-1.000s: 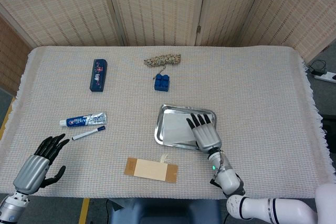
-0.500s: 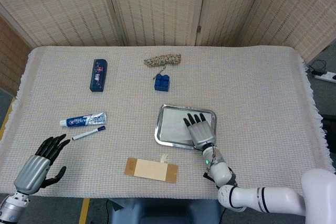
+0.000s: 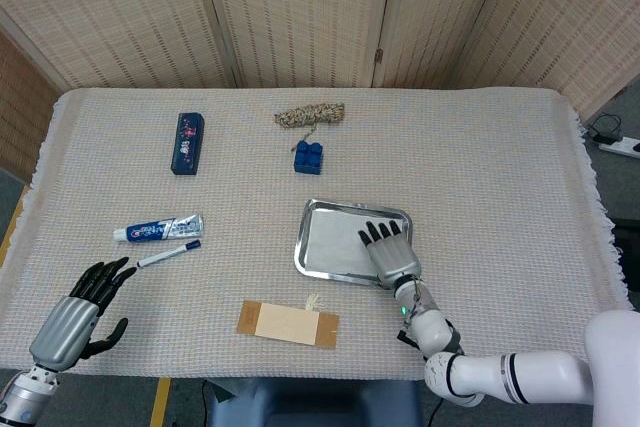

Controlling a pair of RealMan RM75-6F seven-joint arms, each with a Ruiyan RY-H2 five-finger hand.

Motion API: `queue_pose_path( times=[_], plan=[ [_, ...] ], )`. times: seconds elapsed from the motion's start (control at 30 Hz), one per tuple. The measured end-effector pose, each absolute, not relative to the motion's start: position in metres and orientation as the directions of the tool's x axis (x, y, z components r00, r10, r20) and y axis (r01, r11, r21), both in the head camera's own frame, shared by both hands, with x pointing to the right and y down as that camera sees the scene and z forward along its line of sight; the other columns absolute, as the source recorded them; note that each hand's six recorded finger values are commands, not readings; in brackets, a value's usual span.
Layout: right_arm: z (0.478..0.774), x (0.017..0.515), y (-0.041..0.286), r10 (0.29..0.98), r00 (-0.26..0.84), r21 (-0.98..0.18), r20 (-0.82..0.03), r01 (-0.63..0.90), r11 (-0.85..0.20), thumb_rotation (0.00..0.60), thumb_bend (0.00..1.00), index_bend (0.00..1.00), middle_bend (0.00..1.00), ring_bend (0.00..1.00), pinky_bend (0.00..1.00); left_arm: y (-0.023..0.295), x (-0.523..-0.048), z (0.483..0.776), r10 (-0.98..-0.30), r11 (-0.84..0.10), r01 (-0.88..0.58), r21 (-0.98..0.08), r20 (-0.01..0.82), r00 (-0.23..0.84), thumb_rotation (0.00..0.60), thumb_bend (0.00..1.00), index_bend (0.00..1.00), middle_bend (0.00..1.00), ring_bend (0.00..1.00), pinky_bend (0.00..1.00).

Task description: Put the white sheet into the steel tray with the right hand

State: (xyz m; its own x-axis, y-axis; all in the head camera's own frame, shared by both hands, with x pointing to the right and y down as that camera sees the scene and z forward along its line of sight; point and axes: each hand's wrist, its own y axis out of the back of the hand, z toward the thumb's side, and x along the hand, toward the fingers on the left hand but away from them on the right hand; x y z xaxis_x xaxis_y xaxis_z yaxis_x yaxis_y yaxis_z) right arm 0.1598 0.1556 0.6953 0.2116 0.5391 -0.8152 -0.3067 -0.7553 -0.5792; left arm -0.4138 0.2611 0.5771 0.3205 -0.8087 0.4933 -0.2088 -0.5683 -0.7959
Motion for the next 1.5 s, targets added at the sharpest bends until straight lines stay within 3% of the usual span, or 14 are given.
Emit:
queue_pose_path(
  times=[0.2, 0.4, 0.5, 0.57, 0.63, 0.7, 0.77, 0.8, 1.33, 1.5],
  plan=[
    [0.686, 0.155, 0.153, 0.555, 0.278, -0.606, -0.784, -0.153, -0.78, 0.6, 0.48, 0.0, 0.0, 0.0, 0.0, 0.259, -0.417, 0.577, -0.813, -0.564, -0.213, -0.798, 0.491, 0.312, 0.6, 0.53, 0.0, 0.0, 0.0, 0.0],
    [0.657, 0.159, 0.148, 0.626, 0.406, -0.663, -0.666, 0.063, -0.746, 0.6, 0.48, 0.0, 0.0, 0.0, 0.0, 0.258, -0.419, 0.579, -0.815, -0.562, -0.196, -0.804, 0.497, 0.298, 0.6, 0.53, 0.0, 0.0, 0.0, 0.0],
    [0.644, 0.17, 0.153, 0.631, 0.462, -0.665, -0.624, 0.11, -0.739, 0.6, 0.48, 0.0, 0.12, 0.04, 0.02, 0.258, -0.419, 0.58, -0.817, -0.56, -0.193, -0.806, 0.497, 0.293, 0.6, 0.53, 0.0, 0.0, 0.0, 0.0],
    [0.64, 0.185, 0.16, 0.617, 0.476, -0.662, -0.626, 0.094, -0.744, 0.6, 0.48, 0.01, 0.35, 0.21, 0.21, 0.258, -0.419, 0.581, -0.815, -0.562, -0.189, -0.806, 0.5, 0.292, 0.6, 0.53, 0.0, 0.0, 0.0, 0.0],
    [0.64, 0.197, 0.168, 0.592, 0.479, -0.654, -0.648, 0.049, -0.755, 0.6, 0.48, 0.02, 0.62, 0.45, 0.56, 0.258, -0.418, 0.582, -0.813, -0.565, -0.186, -0.804, 0.504, 0.292, 0.6, 0.53, 0.0, 0.0, 0.0, 0.0],
    [0.641, 0.202, 0.173, 0.572, 0.478, -0.644, -0.666, 0.019, -0.765, 0.6, 0.48, 0.04, 0.79, 0.64, 0.78, 0.258, -0.419, 0.583, -0.813, -0.566, -0.185, -0.803, 0.506, 0.289, 0.6, 0.53, 0.0, 0.0, 0.0, 0.0],
    [0.644, 0.204, 0.175, 0.551, 0.473, -0.626, -0.688, -0.003, -0.78, 0.6, 0.48, 0.1, 0.91, 0.77, 0.92, 0.258, -0.419, 0.583, -0.813, -0.566, -0.186, -0.803, 0.506, 0.288, 0.6, 0.53, 0.0, 0.0, 0.0, 0.0],
    [0.646, 0.204, 0.176, 0.54, 0.469, -0.616, -0.699, -0.011, -0.788, 0.6, 0.48, 0.12, 0.93, 0.79, 0.95, 0.258, -0.419, 0.583, -0.813, -0.566, -0.187, -0.803, 0.506, 0.288, 0.6, 0.53, 0.0, 0.0, 0.0, 0.0],
    [0.678, 0.15, 0.176, 0.346, 0.465, -0.422, -0.815, -0.066, -0.904, 0.6, 0.48, 0.15, 1.0, 0.89, 0.99, 0.257, -0.42, 0.582, -0.815, -0.568, -0.211, -0.796, 0.506, 0.283, 0.6, 0.53, 0.05, 0.0, 0.0, 0.0],
    [0.685, 0.136, 0.175, 0.322, 0.469, -0.394, -0.822, -0.061, -0.917, 0.6, 0.48, 0.15, 1.0, 0.9, 0.99, 0.256, -0.421, 0.58, -0.82, -0.561, -0.22, -0.798, 0.497, 0.284, 0.6, 0.53, 0.04, 0.0, 0.0, 0.0]
  ],
)
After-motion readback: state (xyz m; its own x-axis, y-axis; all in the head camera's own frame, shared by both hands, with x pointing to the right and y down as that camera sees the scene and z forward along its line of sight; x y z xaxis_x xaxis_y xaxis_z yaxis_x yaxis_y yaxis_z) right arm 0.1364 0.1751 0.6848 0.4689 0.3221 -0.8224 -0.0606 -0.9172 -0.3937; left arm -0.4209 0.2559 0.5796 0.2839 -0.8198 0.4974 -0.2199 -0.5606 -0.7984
